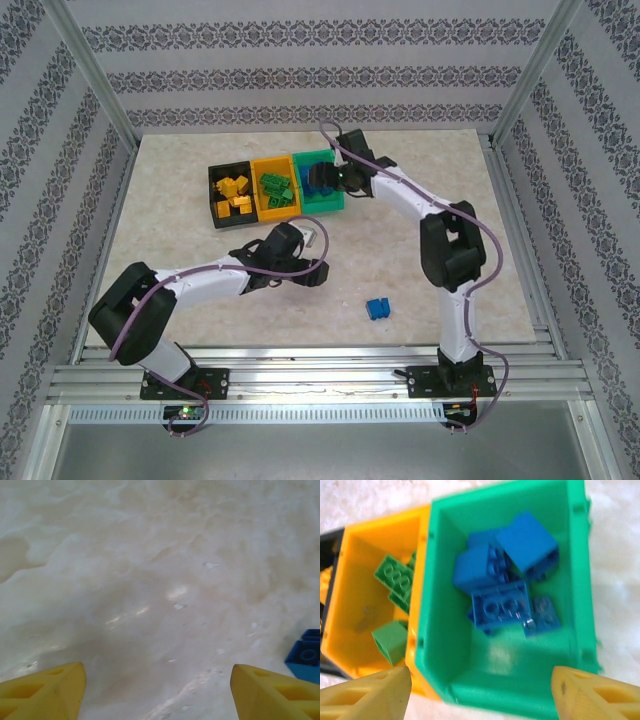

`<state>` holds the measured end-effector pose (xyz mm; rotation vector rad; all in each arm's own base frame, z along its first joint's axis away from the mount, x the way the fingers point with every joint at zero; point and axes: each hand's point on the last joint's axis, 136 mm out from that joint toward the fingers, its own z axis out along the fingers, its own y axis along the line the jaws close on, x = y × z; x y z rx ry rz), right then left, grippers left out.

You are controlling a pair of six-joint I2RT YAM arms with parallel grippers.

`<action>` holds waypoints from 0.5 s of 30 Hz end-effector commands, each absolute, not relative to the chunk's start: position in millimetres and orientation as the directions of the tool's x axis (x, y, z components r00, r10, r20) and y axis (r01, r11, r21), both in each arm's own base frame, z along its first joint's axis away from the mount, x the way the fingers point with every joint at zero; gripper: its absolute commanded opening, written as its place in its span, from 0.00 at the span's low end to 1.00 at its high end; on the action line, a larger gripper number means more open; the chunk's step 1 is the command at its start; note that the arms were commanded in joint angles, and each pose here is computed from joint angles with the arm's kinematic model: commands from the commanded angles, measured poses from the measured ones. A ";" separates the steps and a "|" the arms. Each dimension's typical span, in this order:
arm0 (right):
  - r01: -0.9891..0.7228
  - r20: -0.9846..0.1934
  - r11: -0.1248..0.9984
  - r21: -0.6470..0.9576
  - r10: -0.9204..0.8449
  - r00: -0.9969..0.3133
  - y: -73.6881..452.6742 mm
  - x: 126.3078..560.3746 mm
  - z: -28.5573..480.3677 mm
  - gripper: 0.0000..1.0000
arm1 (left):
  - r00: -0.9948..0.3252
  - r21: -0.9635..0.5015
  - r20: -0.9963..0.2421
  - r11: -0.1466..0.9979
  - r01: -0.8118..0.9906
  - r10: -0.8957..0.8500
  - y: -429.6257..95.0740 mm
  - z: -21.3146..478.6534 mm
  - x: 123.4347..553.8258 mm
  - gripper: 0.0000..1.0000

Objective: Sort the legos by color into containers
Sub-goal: Place the lego in the container, then pick up the lego from the bottom-center of the table.

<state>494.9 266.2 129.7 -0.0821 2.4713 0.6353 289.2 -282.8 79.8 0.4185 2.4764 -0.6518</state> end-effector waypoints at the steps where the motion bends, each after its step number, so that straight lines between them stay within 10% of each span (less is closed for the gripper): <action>1: -0.222 -0.575 0.872 0.436 0.081 -0.814 244.7 463.7 161.4 0.73 | -0.783 -0.340 -0.588 0.817 0.465 0.201 -305.4 88.7 286.2 0.76; 15: -0.085 -0.282 0.941 0.328 0.012 -0.959 160.0 226.0 65.2 0.67 | -0.815 -0.456 -0.578 0.846 0.277 -0.045 -280.6 77.7 327.4 0.76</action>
